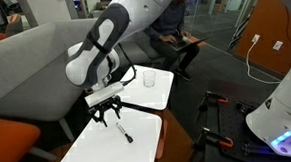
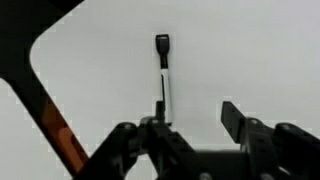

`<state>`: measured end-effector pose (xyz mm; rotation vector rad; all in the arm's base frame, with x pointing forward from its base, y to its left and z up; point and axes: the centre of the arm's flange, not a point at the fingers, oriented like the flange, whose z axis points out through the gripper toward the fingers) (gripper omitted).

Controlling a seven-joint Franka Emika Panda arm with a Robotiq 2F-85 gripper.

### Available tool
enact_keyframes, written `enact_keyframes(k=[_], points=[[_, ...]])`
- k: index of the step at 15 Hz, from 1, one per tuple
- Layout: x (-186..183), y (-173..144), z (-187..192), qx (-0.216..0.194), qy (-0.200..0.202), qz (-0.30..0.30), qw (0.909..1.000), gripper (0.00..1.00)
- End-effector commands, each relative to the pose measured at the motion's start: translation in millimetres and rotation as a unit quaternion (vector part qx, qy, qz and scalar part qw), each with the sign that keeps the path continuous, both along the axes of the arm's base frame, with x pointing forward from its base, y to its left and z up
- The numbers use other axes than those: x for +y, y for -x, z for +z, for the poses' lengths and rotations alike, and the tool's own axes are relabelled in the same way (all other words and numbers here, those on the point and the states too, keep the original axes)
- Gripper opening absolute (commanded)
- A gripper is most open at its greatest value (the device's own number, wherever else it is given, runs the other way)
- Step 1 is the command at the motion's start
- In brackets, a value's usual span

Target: Take the pen out of the cup and put it on the table on the left

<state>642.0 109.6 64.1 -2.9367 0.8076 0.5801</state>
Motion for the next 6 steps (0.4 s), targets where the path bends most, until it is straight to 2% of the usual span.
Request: enact_keyframes(k=[1,4,6], points=[[-20,9,67,-0.042,-0.001,0.027,0.9988,0.97],[-33,11,125,-0.059,-0.023,0.046,0.9969,1.00],[-40,19,159,-0.061,-0.018,0.064,0.9959,1.00]])
